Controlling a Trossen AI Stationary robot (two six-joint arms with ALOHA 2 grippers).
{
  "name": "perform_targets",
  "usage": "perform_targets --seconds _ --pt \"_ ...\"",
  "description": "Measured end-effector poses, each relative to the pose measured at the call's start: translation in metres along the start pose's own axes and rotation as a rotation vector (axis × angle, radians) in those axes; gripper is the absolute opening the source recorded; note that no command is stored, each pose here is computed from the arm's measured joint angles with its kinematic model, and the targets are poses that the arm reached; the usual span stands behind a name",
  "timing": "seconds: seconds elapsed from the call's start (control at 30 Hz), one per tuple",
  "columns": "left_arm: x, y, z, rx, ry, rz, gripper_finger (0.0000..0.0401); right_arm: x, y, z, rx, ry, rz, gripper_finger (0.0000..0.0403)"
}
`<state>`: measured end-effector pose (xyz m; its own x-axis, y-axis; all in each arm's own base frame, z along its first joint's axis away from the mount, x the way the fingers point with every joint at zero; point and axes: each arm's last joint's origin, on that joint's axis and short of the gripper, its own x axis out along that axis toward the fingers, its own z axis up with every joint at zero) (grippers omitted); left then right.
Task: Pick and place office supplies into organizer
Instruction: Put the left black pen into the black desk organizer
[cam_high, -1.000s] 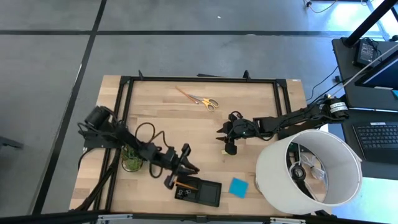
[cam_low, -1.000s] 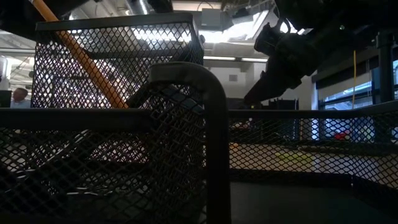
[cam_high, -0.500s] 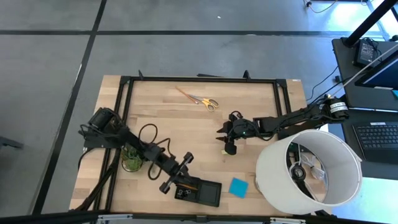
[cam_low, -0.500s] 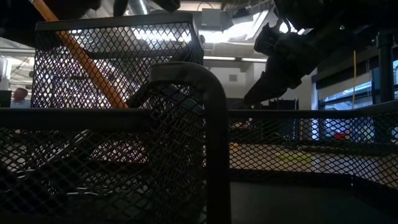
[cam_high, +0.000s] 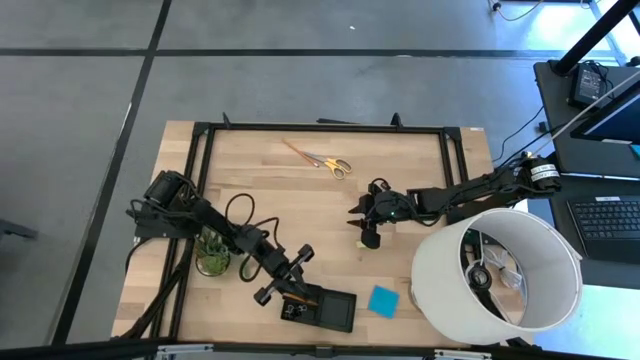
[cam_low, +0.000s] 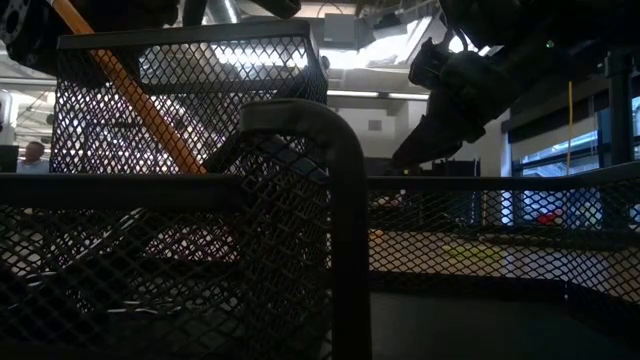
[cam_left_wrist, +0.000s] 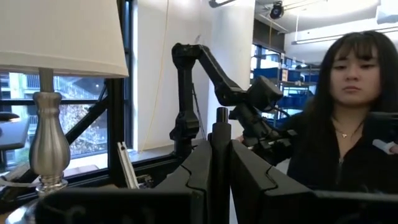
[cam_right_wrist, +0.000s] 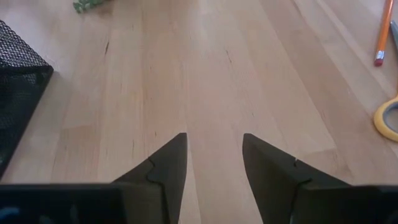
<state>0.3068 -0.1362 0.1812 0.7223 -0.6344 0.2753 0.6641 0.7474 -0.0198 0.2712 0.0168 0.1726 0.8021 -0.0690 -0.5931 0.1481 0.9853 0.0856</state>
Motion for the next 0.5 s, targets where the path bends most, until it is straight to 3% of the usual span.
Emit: perform_targets --seconds 0.27,0.5 --pt "-0.002 0.004 -0.019 -0.025 -0.008 0.008 0.0031 0.000 0.000 0.000 -0.004 0.001 -0.001 0.0157" --pt "0.014 0.011 -0.027 -0.071 -0.022 -0.013 0.0031 0.000 0.000 0.000 -0.004 0.004 -0.002 0.0157"
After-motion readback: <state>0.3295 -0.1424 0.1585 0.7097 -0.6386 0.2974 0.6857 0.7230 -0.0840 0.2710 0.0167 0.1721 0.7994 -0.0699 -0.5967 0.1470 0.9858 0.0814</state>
